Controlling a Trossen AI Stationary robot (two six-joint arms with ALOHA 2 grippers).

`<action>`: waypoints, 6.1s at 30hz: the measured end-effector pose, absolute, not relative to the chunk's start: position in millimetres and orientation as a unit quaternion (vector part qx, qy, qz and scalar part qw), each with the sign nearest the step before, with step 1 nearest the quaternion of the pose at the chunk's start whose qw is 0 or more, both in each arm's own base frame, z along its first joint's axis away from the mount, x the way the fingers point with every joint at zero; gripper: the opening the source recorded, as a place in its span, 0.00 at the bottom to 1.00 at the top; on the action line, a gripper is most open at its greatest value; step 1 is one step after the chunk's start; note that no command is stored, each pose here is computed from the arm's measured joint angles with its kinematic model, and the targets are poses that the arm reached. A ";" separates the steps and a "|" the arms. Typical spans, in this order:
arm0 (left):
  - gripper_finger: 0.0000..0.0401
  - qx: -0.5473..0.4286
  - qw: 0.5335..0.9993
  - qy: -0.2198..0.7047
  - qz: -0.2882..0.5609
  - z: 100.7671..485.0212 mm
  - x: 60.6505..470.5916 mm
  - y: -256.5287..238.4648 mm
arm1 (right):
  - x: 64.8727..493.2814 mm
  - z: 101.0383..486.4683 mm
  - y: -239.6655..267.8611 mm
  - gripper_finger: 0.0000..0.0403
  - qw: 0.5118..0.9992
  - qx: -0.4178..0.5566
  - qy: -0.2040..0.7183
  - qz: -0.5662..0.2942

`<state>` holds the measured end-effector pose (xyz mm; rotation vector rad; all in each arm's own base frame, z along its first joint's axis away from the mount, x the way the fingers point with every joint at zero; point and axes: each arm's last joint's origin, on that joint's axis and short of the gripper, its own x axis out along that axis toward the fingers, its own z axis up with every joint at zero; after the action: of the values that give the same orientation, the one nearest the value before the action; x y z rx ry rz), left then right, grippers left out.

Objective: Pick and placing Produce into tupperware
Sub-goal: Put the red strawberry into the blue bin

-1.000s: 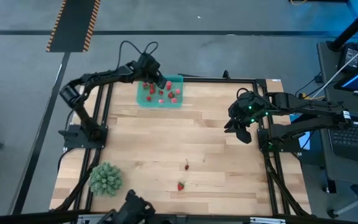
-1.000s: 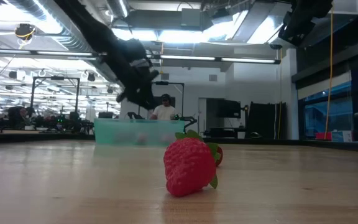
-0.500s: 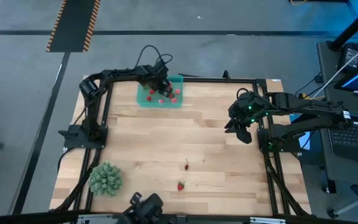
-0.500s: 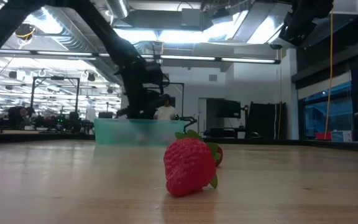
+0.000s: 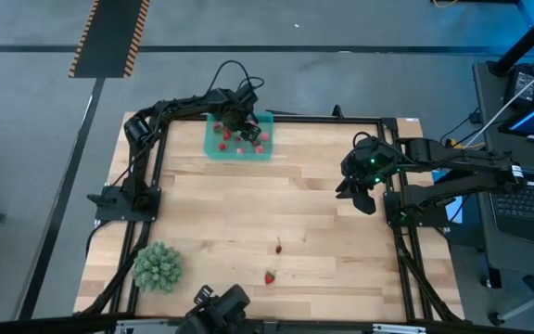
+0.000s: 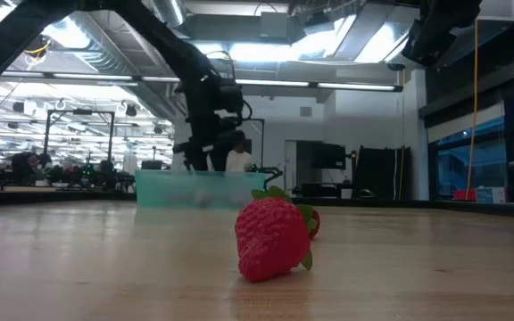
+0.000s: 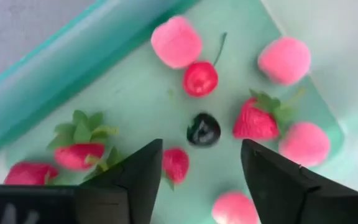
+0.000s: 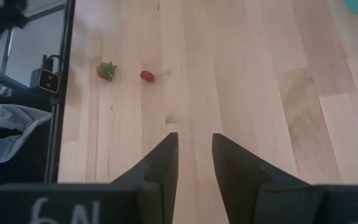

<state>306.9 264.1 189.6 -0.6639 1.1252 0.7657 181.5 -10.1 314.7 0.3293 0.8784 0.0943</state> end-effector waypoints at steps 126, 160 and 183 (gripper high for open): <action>0.71 -0.198 0.765 0.594 0.154 172.3 425.2 -213.8 | 182.4 314.2 -10.1 0.25 0.882 0.206 0.423 0.023; 0.55 -0.202 0.755 0.604 0.156 150.0 420.2 -211.3 | 182.5 314.2 -10.1 0.25 0.882 0.205 0.423 0.023; 0.33 -0.186 0.733 0.642 0.125 153.6 422.8 -191.3 | 182.4 314.2 -10.1 0.25 0.882 0.206 0.423 0.023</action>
<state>422.8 -191.3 153.6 -0.4084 1.4115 0.2757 182.4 -10.1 314.2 0.4296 0.8810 0.0479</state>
